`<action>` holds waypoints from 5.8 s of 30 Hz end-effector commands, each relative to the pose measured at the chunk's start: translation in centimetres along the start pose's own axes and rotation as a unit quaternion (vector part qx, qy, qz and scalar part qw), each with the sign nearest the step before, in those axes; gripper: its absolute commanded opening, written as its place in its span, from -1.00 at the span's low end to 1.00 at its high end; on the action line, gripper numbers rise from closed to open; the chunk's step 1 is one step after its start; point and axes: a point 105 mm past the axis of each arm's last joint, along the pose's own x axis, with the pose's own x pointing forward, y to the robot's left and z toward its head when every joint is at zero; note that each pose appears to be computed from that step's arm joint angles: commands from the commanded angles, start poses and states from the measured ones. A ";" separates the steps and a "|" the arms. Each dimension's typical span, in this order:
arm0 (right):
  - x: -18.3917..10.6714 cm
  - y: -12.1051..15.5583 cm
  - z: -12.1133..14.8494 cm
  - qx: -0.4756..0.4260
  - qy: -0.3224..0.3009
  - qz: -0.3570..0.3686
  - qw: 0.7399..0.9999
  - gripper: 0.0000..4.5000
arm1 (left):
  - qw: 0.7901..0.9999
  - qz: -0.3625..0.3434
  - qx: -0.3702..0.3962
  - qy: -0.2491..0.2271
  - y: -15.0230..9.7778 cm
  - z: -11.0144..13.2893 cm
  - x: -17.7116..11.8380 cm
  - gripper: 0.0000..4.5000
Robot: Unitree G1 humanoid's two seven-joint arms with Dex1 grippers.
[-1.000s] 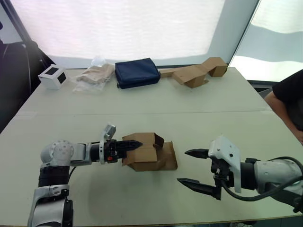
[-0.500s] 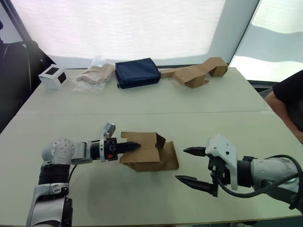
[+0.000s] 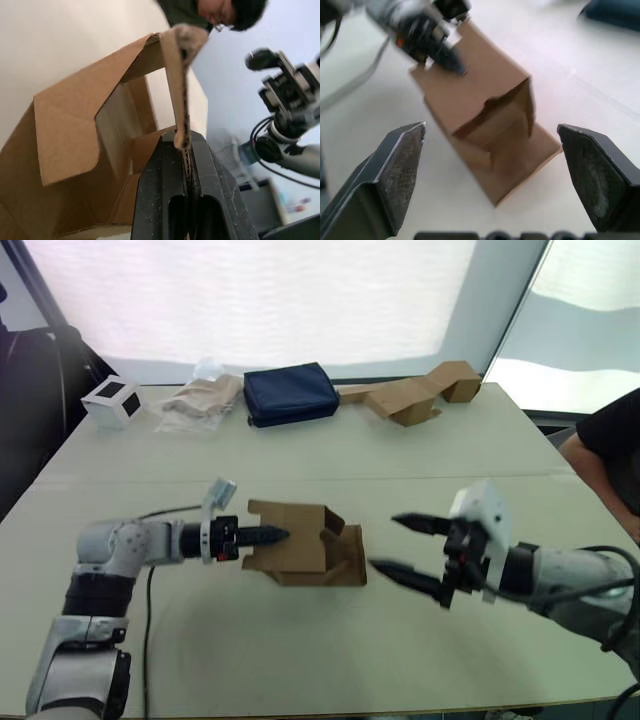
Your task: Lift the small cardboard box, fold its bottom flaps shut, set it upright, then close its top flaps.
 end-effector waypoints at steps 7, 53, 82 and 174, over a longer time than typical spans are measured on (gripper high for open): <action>1.1 -4.9 7.9 0.059 -0.243 -0.130 0.959 -0.86 | 0.975 -0.051 0.204 -0.065 -4.3 9.4 0.2 -1.00; 3.1 -1.0 8.7 -0.046 -0.181 0.024 0.982 -0.95 | 0.958 -0.127 0.251 -0.058 -7.8 10.4 2.1 -1.00; 2.2 -0.9 4.2 0.020 -0.107 0.023 0.994 -0.95 | 0.952 -0.164 0.256 -0.047 -9.3 10.2 2.6 -1.00; 3.2 -2.8 6.8 0.399 -0.399 0.160 0.810 0.99 | 0.939 -0.167 0.285 -0.102 -10.4 12.4 2.0 -1.00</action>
